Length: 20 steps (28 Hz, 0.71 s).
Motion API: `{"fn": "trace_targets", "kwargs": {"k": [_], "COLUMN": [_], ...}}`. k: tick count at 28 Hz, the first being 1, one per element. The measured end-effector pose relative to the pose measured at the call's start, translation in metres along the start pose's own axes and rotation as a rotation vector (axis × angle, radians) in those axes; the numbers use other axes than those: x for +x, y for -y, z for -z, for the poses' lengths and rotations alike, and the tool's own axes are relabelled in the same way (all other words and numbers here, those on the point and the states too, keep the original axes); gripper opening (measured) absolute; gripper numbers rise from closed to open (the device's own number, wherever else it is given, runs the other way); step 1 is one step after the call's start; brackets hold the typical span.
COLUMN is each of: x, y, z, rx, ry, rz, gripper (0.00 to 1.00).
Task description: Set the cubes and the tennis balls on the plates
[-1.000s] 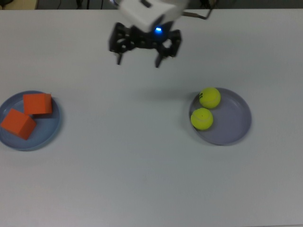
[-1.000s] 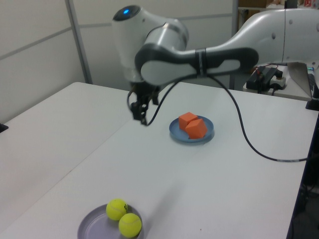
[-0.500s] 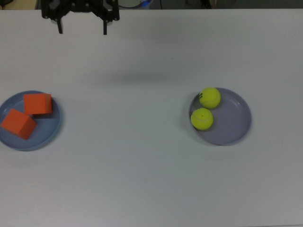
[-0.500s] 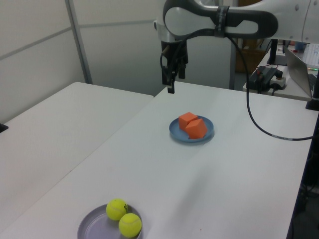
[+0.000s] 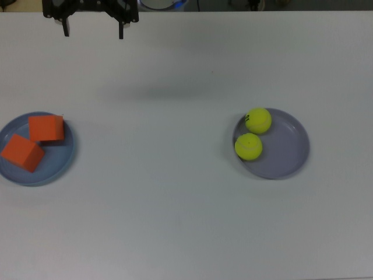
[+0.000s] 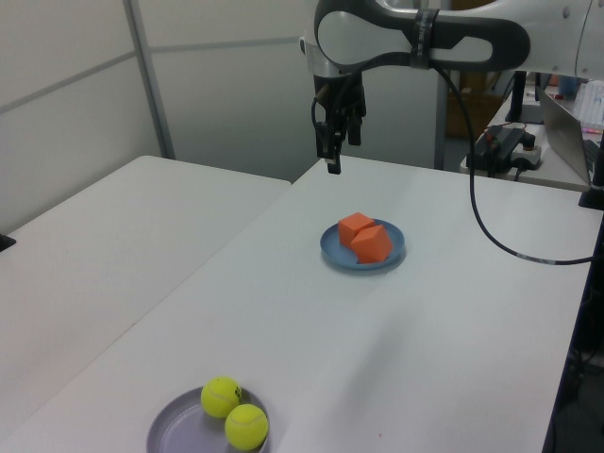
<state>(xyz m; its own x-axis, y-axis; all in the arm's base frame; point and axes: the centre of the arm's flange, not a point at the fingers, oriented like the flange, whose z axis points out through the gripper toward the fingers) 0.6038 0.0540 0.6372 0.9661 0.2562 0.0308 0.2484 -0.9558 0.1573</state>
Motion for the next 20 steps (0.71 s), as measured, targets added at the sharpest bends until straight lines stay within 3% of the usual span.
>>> {"fn": "trace_targets", "kwargs": {"k": [14,20], "x": [-0.004,-0.017], "y": [-0.013,-0.017], "z": [0.0,0.009], "rx": [-0.012,-0.009], "ry": [0.003,0.037], "rz": [-0.061,-0.098], "gripper": [1.0,1.0]}}
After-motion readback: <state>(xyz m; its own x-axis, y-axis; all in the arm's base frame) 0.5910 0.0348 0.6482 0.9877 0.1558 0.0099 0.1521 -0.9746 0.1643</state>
